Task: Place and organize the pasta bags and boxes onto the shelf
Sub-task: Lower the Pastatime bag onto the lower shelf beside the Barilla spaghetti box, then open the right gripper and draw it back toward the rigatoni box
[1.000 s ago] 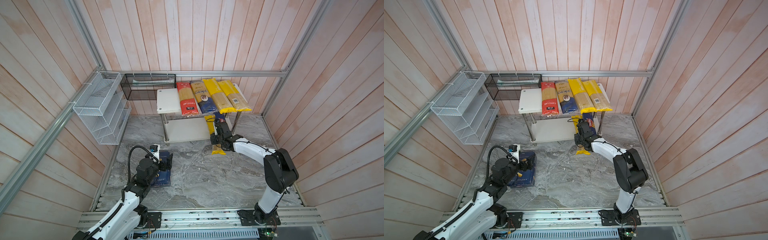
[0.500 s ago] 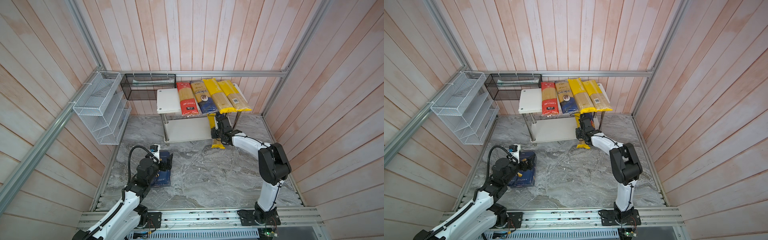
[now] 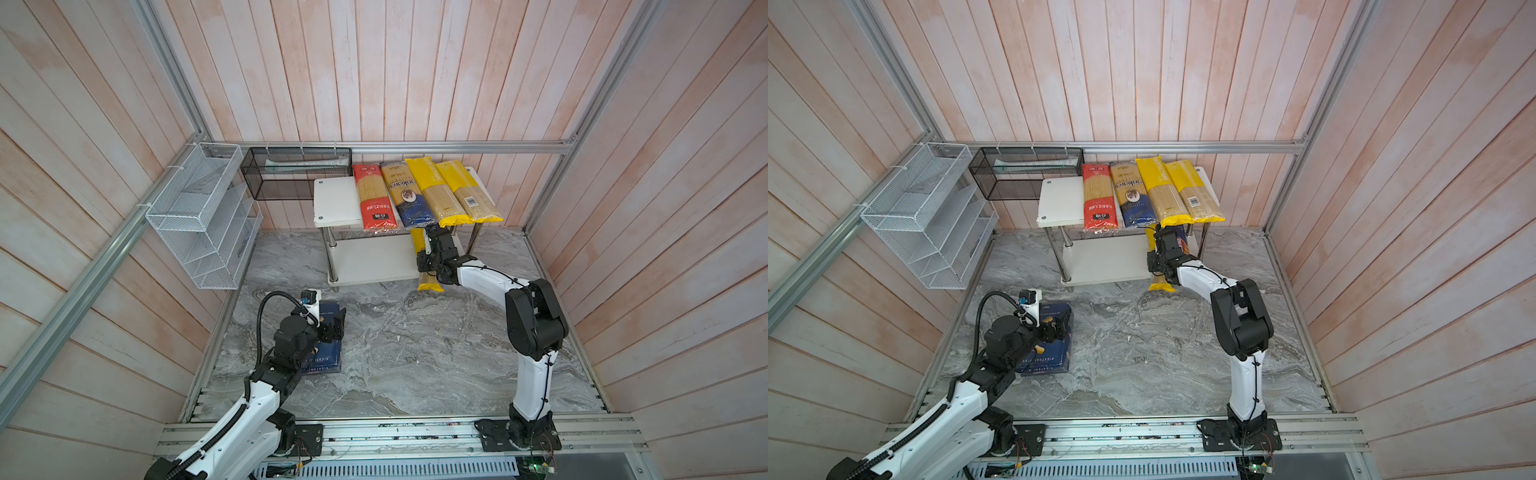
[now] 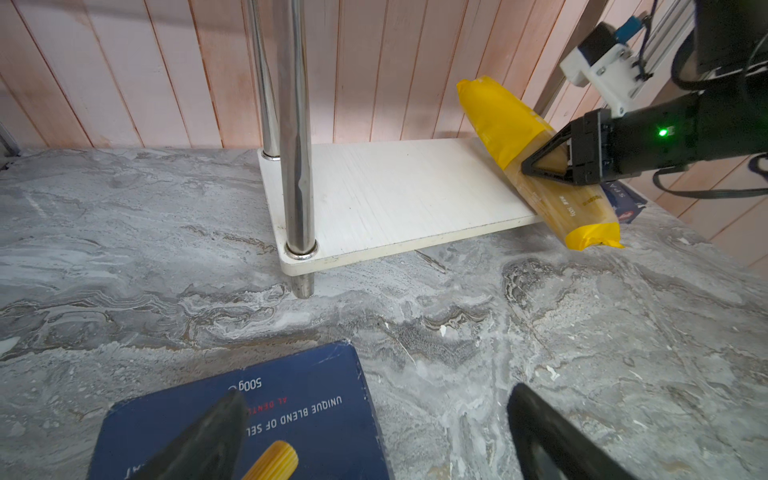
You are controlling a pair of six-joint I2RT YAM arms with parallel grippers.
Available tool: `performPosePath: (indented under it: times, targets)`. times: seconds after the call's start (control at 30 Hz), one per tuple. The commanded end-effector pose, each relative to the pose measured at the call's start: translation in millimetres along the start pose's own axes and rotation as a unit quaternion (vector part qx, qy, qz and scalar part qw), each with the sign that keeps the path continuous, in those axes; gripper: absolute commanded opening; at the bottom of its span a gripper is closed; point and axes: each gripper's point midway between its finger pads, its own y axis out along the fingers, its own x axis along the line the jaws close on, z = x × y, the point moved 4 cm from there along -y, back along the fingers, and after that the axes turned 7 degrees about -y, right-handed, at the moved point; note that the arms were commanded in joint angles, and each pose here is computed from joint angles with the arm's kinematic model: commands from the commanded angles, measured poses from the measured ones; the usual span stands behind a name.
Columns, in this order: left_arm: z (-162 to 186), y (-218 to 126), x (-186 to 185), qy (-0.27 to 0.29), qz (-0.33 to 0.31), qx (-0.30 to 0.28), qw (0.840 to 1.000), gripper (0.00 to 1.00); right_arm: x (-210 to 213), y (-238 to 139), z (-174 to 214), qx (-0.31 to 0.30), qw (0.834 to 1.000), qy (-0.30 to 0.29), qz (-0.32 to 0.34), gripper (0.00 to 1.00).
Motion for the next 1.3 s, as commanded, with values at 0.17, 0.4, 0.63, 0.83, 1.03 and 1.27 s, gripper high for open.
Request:
performPosePath:
  times: [0.17, 0.4, 0.63, 0.83, 1.03, 1.27]
  targets:
    - [-0.6, -3.7, 1.2, -0.003, 0.000, -0.009, 1.000, 1.00, -1.8, -8.3, -47.7, -0.085, 0.996, 0.022, -0.005, 0.12]
    - [-0.7, -4.3, 0.6, -0.003, 0.002, -0.010, 1.000, 1.00, -3.7, -3.3, -42.3, -0.075, 0.997, 0.024, -0.005, 0.19]
    - [-0.6, -4.2, 1.2, -0.003, 0.001, -0.010, 1.000, 0.99, -5.5, -4.7, -37.1, -0.071, 0.997, 0.029, -0.003, 0.25]
    - [-0.6, -4.2, 1.0, -0.003, 0.001, -0.010, 1.000, 1.00, -5.6, -8.3, -29.6, -0.066, 0.997, 0.036, -0.006, 0.44]
    - [-1.0, -4.0, 3.9, -0.007, -0.010, -0.011, 1.000, 1.00, -1.7, -20.5, -31.0, -0.069, 0.997, 0.034, -0.022, 0.51]
    - [-3.2, 1.2, 15.8, -0.045, -0.059, -0.001, 0.997, 1.00, 14.8, -55.9, -6.1, -0.050, 0.998, 0.021, -0.045, 0.54]
